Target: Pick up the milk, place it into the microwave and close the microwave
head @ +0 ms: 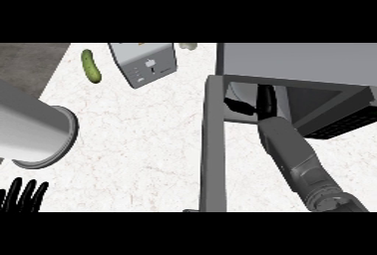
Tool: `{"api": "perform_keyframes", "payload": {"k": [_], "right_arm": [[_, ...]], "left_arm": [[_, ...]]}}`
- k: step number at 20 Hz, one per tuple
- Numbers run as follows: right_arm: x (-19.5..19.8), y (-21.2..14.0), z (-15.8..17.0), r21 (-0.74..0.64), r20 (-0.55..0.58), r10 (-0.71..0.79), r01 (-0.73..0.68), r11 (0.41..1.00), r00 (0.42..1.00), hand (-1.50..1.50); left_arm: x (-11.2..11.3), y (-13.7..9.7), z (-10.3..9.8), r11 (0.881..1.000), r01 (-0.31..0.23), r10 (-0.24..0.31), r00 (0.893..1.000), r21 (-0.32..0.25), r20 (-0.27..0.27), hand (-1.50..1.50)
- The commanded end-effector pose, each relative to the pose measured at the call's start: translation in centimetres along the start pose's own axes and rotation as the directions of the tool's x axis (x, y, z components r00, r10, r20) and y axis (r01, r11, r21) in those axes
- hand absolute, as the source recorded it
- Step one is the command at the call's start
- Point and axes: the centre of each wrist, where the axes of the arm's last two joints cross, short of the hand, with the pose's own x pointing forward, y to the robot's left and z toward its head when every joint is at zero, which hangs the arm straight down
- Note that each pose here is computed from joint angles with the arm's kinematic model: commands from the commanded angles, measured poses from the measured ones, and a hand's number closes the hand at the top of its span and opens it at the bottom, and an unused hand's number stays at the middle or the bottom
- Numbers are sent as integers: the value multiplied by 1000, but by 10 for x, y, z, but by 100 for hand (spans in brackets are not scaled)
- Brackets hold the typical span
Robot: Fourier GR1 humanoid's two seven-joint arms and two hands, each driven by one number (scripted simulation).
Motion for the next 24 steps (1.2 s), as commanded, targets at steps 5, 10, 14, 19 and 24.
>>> {"api": "perform_keyframes", "payload": {"k": [5,10,14,19,24], "right_arm": [[-23,3,32,27,-8,-231,231,973,973,-150],[-47,-2,61,39,-4,-265,265,963,964,-150],[-60,3,89,60,0,-326,325,944,945,-150],[-64,15,116,134,-35,-411,412,901,911,-150],[-85,-10,140,125,-36,-403,404,906,914,-150]], "left_arm": [[5,-11,7,1000,-10,11,1000,23,-16,-150],[7,2,12,999,2,-1,1000,36,-26,-150],[10,-12,22,999,18,-17,999,40,-30,-150],[7,-1,30,1000,5,-5,998,4,-59,-150],[-7,-21,7,998,36,-43,992,-57,-118,-150]]}}
